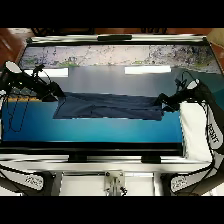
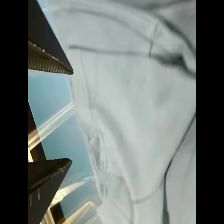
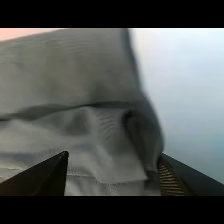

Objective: Fold the shirts.

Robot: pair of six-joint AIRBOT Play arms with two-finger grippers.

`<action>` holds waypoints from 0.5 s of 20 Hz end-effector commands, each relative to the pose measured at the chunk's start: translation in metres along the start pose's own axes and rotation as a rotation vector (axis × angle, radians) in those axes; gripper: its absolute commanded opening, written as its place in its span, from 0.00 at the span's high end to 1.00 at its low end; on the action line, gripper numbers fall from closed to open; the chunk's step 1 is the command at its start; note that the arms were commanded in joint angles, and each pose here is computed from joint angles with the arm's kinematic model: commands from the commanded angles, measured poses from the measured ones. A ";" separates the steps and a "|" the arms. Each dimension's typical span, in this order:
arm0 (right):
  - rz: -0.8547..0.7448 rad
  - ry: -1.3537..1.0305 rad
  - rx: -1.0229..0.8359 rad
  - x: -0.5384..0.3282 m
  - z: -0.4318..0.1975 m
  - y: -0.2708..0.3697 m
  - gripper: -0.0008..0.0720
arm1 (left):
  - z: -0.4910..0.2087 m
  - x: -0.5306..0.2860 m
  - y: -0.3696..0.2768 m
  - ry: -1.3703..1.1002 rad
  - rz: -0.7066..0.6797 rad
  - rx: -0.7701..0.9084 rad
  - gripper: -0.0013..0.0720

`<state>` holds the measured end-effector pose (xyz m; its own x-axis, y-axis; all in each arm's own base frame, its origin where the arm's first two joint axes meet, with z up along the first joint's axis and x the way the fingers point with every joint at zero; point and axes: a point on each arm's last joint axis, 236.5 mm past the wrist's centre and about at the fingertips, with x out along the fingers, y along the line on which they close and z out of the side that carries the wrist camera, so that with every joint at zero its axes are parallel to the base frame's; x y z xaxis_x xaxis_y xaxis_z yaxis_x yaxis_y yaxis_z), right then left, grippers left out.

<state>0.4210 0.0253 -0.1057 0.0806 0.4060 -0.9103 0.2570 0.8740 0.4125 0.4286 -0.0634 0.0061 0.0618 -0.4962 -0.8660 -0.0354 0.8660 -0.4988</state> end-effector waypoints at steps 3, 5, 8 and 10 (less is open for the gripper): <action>0.063 0.067 -0.033 0.018 -0.015 0.034 0.88 | -0.002 0.004 -0.035 -0.011 -0.001 0.088 0.18; 0.099 0.047 -0.095 -0.002 -0.013 0.052 0.88 | -0.006 0.015 -0.056 0.004 -0.010 0.134 0.28; 0.125 -0.088 -0.169 -0.060 -0.003 0.083 0.88 | -0.005 0.036 -0.104 -0.023 -0.068 0.206 0.93; 0.132 -0.179 -0.206 -0.102 -0.006 0.100 0.88 | 0.009 0.049 -0.137 -0.111 -0.082 0.262 0.93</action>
<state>0.4318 0.0690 -0.0256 0.1737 0.4789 -0.8605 0.0969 0.8613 0.4988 0.4300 -0.1628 0.0243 0.0790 -0.5367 -0.8401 0.1669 0.8380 -0.5196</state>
